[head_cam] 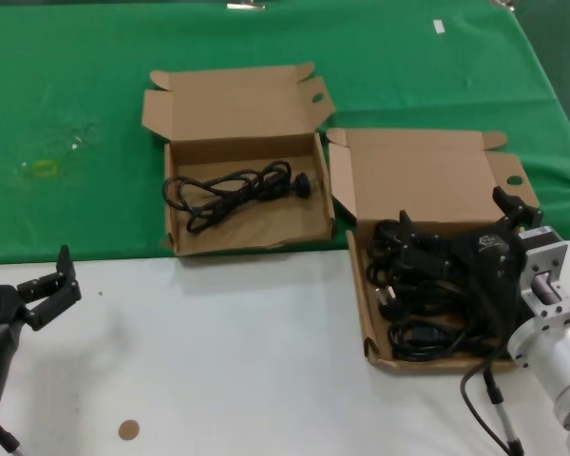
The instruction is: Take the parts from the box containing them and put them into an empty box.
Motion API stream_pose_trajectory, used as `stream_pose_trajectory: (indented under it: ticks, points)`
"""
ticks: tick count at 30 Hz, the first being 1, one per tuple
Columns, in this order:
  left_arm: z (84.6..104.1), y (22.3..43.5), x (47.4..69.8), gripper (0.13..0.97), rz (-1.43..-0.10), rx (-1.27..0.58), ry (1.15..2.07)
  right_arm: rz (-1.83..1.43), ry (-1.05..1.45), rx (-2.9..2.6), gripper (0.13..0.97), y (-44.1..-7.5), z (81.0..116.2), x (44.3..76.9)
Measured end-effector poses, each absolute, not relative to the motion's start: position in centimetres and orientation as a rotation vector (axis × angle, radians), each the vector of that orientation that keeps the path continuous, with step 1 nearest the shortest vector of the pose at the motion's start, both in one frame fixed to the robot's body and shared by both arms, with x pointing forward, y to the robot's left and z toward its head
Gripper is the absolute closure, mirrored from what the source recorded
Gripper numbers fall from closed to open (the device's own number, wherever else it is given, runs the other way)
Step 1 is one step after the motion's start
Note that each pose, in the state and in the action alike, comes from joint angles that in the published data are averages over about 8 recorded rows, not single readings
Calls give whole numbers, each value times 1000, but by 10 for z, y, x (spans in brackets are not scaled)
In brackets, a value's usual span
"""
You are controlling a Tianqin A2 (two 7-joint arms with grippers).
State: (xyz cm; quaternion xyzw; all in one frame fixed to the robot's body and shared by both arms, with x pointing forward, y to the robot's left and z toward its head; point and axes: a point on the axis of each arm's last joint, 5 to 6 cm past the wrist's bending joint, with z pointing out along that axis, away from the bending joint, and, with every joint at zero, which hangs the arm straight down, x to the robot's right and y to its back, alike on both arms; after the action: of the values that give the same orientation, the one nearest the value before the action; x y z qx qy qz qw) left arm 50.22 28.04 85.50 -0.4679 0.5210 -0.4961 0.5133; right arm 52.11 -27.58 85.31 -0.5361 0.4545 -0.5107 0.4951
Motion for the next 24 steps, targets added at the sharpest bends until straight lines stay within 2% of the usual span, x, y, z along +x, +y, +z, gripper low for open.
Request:
stream_pose_trajectory:
  ticks: [24]
  points:
    - [855,280,502,132,-1193,-1125,1253,-1238,1101,-1299,130,-276,853,521]
